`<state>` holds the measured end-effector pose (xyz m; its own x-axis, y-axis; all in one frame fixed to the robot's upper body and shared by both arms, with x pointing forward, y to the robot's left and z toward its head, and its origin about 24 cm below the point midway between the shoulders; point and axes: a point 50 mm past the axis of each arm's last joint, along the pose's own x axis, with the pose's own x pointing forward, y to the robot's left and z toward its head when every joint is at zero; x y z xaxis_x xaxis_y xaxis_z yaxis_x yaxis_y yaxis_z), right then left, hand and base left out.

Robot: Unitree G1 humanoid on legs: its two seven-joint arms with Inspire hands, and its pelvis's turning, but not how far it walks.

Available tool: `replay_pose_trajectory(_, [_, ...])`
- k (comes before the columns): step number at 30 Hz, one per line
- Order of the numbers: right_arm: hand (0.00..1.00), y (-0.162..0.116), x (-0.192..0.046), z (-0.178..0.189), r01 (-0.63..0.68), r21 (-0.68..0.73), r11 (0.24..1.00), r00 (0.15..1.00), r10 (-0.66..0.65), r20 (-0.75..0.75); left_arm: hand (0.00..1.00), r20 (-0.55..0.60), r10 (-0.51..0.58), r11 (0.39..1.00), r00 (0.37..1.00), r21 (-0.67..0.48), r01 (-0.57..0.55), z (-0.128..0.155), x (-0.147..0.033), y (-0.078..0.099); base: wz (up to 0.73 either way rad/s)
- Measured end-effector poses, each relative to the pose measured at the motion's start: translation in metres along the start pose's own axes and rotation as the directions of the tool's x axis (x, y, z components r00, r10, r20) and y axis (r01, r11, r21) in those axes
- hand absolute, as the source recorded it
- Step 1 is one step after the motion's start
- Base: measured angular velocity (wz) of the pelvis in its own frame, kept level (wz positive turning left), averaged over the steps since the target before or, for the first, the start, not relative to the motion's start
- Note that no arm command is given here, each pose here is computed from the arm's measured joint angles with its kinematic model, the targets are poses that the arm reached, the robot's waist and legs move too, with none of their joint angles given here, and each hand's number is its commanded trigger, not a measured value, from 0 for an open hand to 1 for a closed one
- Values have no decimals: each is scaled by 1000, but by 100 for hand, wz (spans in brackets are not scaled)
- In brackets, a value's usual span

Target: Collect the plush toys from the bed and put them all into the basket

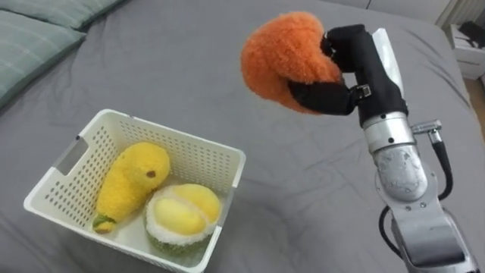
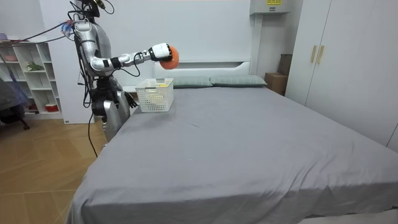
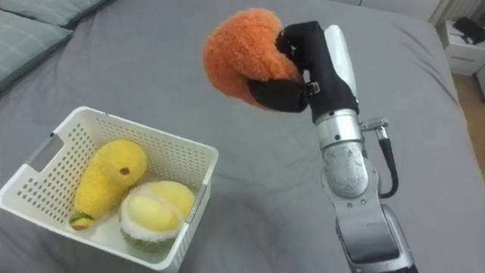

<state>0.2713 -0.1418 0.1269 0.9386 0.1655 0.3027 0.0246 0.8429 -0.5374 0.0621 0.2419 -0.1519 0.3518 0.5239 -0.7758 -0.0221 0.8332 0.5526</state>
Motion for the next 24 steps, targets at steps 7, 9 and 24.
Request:
replay_pose_trajectory(7, [100, 29, 10, 20, -160, 20, 987, 986, 158, 57, 0, 19, -7, 1000, 1000, 12, 6, 7, 1, -2, 2])
replay_pose_trajectory(9, [100, 34, 13, 27, -171, 31, 985, 983, 169, 71, 0, 17, -8, 1000, 1000, 16, 8, 7, 1, -2, 7])
replay_pose_trajectory(24, [17, 63, 12, 29, -340, 21, 940, 939, 338, 64, 0, 22, -8, 1000, 1000, 30, 7, 18, 2, -6, 1])
